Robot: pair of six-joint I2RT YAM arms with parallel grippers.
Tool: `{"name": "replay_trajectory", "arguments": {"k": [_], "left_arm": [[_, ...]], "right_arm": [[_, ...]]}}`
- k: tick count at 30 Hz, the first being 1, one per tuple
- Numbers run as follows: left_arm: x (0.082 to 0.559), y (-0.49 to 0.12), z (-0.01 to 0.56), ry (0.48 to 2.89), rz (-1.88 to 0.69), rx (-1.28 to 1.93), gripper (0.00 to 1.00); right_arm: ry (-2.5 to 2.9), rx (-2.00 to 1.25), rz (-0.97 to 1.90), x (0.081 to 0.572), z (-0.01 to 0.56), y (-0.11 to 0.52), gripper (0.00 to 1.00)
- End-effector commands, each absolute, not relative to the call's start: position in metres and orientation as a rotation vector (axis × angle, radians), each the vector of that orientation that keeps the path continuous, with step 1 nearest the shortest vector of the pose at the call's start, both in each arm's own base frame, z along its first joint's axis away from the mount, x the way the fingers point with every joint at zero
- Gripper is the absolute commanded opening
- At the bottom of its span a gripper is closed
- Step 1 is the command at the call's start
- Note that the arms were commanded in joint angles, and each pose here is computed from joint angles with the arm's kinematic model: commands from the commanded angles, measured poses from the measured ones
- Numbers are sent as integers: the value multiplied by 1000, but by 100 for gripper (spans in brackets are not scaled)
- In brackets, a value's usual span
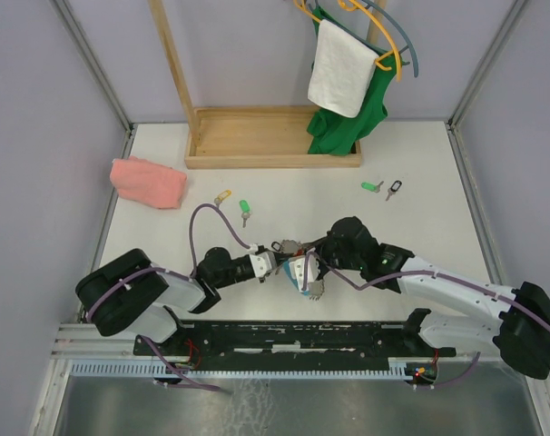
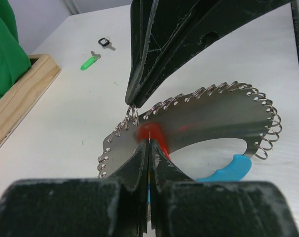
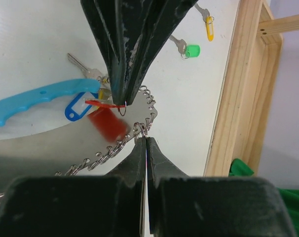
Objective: Put the keys on the keyring
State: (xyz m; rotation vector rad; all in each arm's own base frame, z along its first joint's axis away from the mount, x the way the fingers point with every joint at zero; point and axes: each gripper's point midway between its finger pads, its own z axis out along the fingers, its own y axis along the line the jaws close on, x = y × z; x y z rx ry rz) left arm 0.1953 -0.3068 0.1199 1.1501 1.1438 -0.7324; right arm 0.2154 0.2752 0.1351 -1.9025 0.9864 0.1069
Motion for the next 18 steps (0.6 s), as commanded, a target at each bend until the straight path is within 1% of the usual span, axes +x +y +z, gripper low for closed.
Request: {"name": "replay_trajectory", "arguments": {"k": [1, 10, 18], "left_arm": [[215, -307, 149, 1075, -615, 1035, 3], [215, -306, 153, 1061, -605, 1011, 3], [206, -309, 152, 1040, -645, 1035, 3]], "right_arm": [[1007, -1756, 183, 219, 175, 294, 1], [1096, -1729, 236, 215, 175, 291, 1], [1153, -1697, 241, 219, 173, 290, 1]]}}
